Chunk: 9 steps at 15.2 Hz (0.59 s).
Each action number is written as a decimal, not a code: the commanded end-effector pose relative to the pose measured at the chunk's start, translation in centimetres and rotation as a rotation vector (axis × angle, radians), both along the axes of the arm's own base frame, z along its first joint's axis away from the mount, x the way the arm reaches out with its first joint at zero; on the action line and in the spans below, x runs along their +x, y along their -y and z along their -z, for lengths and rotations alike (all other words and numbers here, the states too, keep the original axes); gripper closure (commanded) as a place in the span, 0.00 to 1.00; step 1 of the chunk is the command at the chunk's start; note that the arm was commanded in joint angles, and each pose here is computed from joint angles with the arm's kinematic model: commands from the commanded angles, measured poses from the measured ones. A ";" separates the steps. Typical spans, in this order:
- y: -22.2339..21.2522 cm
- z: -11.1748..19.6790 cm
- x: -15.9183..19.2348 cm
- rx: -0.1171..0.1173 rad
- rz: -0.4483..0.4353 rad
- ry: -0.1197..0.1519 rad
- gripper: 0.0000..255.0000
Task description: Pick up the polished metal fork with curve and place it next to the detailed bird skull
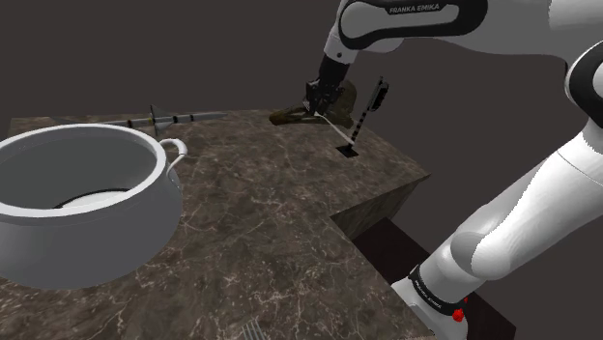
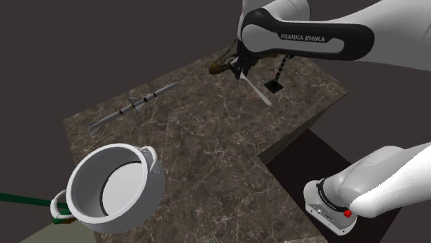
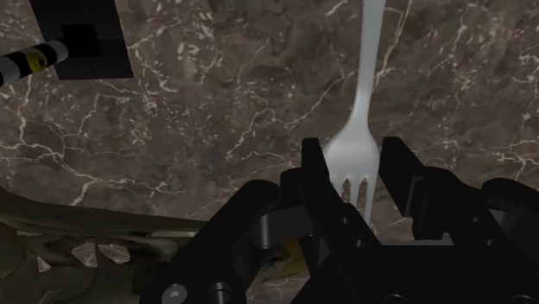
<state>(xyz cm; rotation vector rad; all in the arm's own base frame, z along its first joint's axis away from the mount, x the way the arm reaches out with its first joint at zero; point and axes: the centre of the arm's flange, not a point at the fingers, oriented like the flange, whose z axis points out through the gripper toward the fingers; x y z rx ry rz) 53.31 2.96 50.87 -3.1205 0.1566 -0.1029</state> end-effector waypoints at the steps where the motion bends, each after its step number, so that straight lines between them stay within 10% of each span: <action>1: 0.0 1.1 0.0 0.000 0.000 0.000 1.00; 9: 0.0 5.4 0.0 0.000 0.000 0.000 1.00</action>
